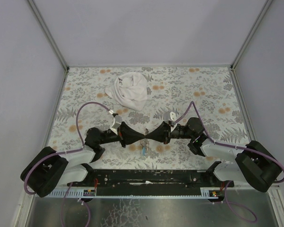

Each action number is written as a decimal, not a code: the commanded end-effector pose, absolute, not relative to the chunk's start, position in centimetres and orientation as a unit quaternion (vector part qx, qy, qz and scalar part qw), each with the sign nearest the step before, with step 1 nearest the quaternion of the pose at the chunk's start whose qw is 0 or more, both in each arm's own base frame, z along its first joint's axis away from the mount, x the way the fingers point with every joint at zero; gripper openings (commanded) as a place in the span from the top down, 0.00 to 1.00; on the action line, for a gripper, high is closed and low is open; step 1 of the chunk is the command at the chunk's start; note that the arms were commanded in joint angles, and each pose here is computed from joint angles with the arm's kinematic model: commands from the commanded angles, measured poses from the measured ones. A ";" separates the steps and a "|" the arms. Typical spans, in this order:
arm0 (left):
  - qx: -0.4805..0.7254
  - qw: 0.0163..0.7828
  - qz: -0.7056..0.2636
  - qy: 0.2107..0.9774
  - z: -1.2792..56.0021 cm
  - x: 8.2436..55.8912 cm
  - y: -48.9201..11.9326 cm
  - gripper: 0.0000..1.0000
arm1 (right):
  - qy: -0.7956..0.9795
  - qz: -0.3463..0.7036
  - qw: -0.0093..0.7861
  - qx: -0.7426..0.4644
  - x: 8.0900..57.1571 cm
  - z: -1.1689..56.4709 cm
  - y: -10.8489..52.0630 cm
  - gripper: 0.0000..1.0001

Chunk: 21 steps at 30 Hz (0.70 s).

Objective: Put the keys on the keyring

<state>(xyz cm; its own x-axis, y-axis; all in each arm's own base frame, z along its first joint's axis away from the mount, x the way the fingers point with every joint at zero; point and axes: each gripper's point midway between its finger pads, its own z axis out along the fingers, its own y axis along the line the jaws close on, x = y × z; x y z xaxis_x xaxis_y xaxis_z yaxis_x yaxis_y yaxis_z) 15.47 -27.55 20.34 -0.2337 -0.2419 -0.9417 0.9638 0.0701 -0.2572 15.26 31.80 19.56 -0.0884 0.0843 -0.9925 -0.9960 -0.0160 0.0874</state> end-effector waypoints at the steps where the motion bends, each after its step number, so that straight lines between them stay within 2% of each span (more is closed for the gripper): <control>1: 0.360 0.542 -0.567 0.505 21.8 16.5 -27.7 1.00 | 0.457 0.542 0.524 -0.473 15.2 21.9 32.0 1.00; 2: 0.361 0.542 -0.561 0.511 21.7 16.7 -27.7 1.00 | 0.464 0.537 0.520 -0.475 15.2 21.7 31.9 0.99; 6: 0.361 0.547 -0.529 0.540 21.3 17.7 -27.5 1.00 | 0.513 0.507 0.506 -0.472 16.0 20.4 31.4 0.82; 14: 0.362 0.527 -0.492 0.591 19.7 18.7 -27.7 1.00 | 0.677 0.417 0.432 -0.426 17.6 16.6 28.5 0.64; 21: 0.392 0.499 -0.468 0.615 18.5 18.6 -28.6 1.00 | 0.837 0.288 0.333 -0.325 19.1 12.7 24.1 0.58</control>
<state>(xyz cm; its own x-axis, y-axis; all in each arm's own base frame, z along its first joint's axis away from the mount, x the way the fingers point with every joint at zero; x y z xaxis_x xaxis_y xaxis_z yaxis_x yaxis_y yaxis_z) 18.10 -28.31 18.68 -0.2271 -0.0425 -0.9729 0.9437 0.2370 -0.2306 18.59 27.77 15.52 -0.3783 -0.2699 -0.8855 -0.8820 0.3956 0.2562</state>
